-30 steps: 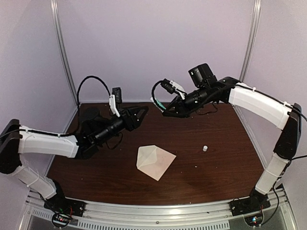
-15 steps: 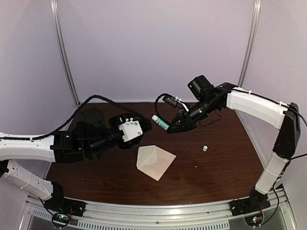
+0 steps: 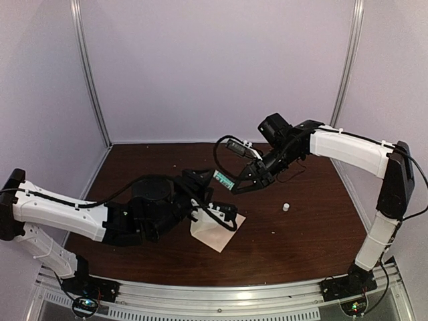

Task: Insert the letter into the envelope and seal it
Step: Pass from the right arm to the left

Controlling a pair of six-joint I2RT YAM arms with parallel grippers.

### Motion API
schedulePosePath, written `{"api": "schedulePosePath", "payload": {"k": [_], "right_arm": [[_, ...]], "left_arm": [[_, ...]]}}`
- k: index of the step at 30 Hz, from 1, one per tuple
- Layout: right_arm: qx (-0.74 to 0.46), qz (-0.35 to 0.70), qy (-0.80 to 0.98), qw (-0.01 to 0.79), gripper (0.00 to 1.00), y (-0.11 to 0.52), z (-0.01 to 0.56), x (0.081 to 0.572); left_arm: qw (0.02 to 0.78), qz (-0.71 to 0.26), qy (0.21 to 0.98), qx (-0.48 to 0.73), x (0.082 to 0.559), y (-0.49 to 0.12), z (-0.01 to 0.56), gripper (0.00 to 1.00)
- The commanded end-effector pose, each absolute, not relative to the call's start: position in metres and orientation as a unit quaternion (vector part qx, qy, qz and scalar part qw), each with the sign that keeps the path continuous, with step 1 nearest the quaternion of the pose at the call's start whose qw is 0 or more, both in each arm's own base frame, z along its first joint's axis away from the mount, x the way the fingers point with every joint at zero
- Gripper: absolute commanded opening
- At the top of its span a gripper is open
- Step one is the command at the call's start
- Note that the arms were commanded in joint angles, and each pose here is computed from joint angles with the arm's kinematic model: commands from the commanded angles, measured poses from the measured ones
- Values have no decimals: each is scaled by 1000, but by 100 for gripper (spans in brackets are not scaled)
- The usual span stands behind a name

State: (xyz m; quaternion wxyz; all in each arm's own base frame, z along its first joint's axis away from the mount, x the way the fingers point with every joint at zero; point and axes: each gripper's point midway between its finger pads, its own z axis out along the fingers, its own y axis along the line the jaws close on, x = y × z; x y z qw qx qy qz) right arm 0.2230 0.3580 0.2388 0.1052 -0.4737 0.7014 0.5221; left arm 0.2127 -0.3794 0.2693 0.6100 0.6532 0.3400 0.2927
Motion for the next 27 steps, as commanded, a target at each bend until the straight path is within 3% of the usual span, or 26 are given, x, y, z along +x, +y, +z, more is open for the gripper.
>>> {"api": "schedulePosePath", "payload": {"k": [1, 17, 27], "right_arm": [[-467, 541, 694, 91, 18, 357, 242, 216], [-462, 559, 685, 77, 19, 360, 242, 210], [-462, 568, 678, 64, 19, 362, 242, 203]], "left_arm": [[632, 364, 305, 613, 219, -380, 296, 63], [598, 388, 253, 654, 217, -395, 270, 54], [587, 403, 248, 657, 221, -409, 260, 39]]}}
